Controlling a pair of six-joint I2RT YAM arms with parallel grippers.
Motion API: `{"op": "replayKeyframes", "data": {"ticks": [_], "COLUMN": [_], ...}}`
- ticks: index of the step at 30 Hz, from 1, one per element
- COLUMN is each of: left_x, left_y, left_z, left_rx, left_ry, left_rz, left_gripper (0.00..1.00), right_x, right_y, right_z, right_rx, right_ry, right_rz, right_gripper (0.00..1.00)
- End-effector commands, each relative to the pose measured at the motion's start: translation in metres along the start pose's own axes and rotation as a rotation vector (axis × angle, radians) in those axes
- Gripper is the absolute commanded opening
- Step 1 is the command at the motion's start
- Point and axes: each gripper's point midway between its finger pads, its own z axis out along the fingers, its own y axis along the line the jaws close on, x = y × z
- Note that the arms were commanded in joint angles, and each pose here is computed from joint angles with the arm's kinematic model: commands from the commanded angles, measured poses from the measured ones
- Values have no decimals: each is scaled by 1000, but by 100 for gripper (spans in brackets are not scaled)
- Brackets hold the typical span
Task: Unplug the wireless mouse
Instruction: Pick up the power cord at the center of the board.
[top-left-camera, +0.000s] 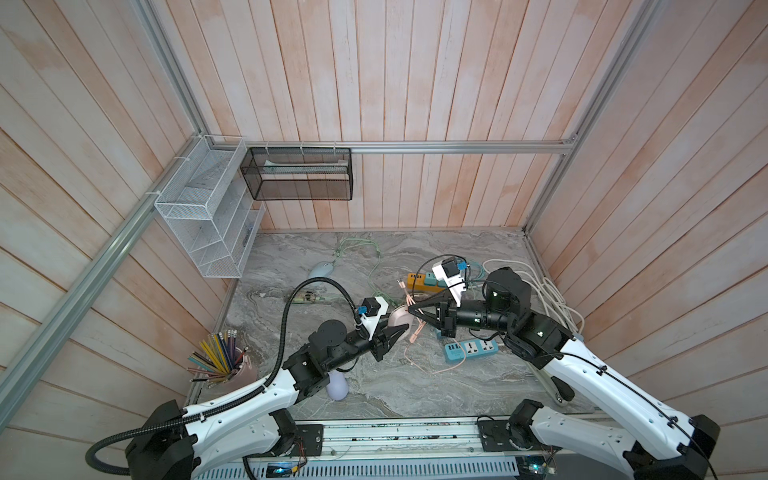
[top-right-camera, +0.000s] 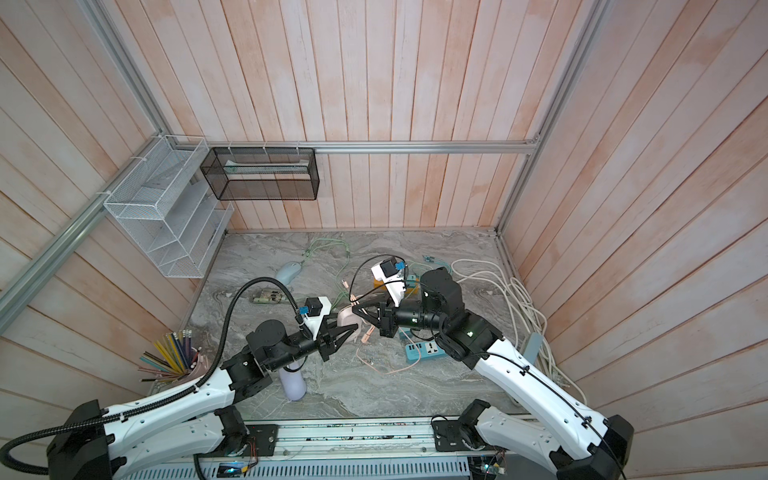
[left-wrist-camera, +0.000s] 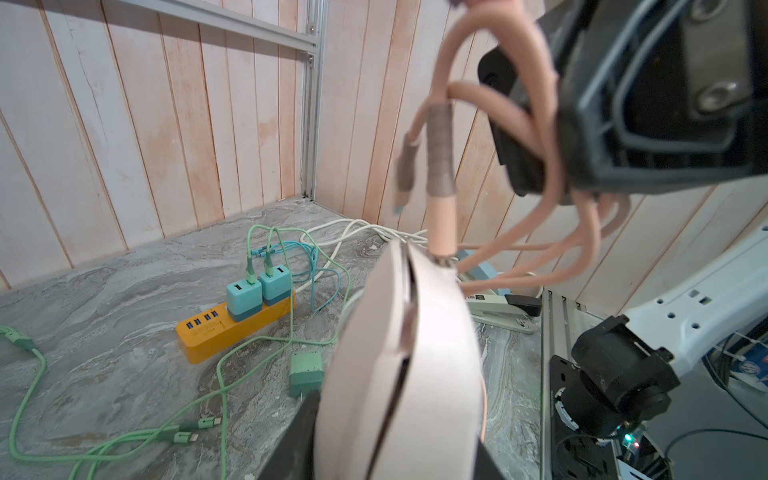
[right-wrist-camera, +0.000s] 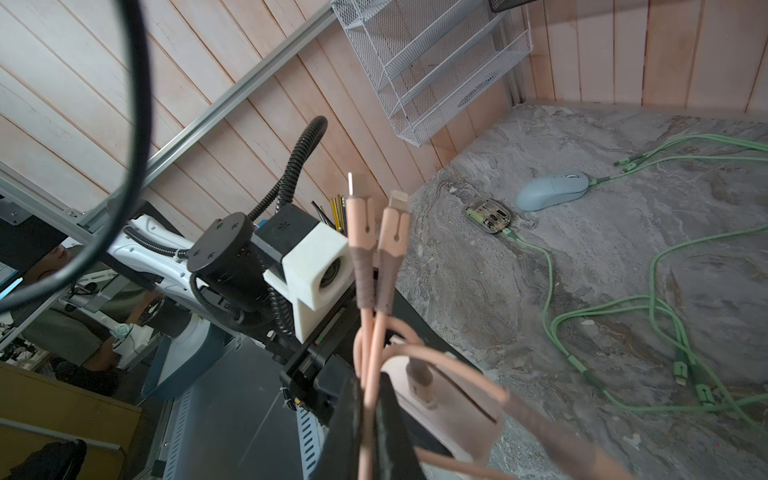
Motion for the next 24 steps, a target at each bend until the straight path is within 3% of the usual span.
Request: {"op": "replayKeyframes", "data": {"ticks": [1,12,24], "left_x": [-19,-18,-15], "left_y": [-11,-10,2], "left_z": [-1,-4,-6], "left_rx": [40,32,-40], "left_ry": [-36,-35,-22], "left_rz": [7,6,18], "left_gripper": [0,0,0], "right_x": [6,-1,-1], "right_y": [-22,-42,-43], "right_z": [8,7,4], "right_rx": [82,221,254], "right_ry": [-3,-23,-34], "right_rz": [3,-18,-5], "right_gripper": [9,14,18]}}
